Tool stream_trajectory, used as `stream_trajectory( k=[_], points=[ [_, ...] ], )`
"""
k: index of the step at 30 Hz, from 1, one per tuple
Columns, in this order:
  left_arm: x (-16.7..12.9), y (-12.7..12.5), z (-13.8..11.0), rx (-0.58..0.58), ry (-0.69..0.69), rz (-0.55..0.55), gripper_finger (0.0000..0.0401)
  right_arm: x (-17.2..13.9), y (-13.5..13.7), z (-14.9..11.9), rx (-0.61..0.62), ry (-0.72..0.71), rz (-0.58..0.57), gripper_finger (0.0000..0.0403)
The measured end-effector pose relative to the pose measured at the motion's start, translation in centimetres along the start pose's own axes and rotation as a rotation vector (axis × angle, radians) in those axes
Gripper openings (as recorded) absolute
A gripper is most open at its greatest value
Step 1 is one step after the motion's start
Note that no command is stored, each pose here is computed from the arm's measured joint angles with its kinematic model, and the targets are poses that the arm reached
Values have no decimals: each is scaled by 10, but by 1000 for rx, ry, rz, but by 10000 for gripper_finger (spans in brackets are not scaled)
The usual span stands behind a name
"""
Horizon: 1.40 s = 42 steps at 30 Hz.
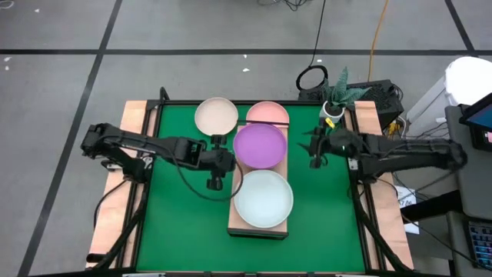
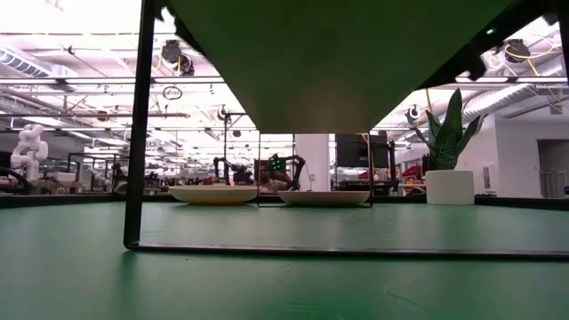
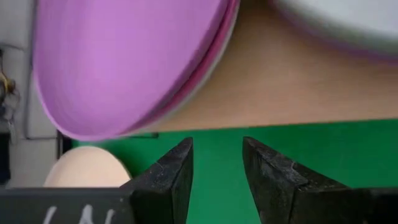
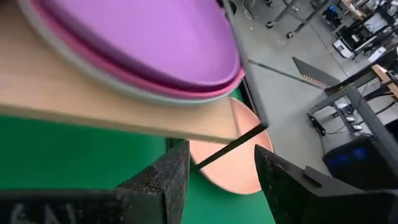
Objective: Place and stack plates onto a shelf
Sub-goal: Stack the light orange plate on top of the purple plate on the shelf
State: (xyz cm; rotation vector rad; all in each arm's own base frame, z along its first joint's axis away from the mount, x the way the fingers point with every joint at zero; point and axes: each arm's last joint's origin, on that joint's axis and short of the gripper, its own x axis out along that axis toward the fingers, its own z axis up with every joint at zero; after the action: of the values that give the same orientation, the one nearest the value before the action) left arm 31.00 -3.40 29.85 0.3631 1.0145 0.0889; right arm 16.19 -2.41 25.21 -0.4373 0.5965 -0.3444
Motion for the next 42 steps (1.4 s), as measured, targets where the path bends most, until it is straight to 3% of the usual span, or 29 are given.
stream_trajectory(
  k=[7,15,27,42],
  points=[
    [18,1,-14,-96,44,9,145,27,-34,-18,46,44,43,164],
    [24,-3,-23,-116,93,4,145,68,-59,-46,47,147,75,164],
    [24,-4,-26,-144,118,4,145,110,-57,-77,-144,235,214,164],
    [24,-3,-22,-153,86,6,145,147,-49,-99,-211,255,241,164]
  ],
)
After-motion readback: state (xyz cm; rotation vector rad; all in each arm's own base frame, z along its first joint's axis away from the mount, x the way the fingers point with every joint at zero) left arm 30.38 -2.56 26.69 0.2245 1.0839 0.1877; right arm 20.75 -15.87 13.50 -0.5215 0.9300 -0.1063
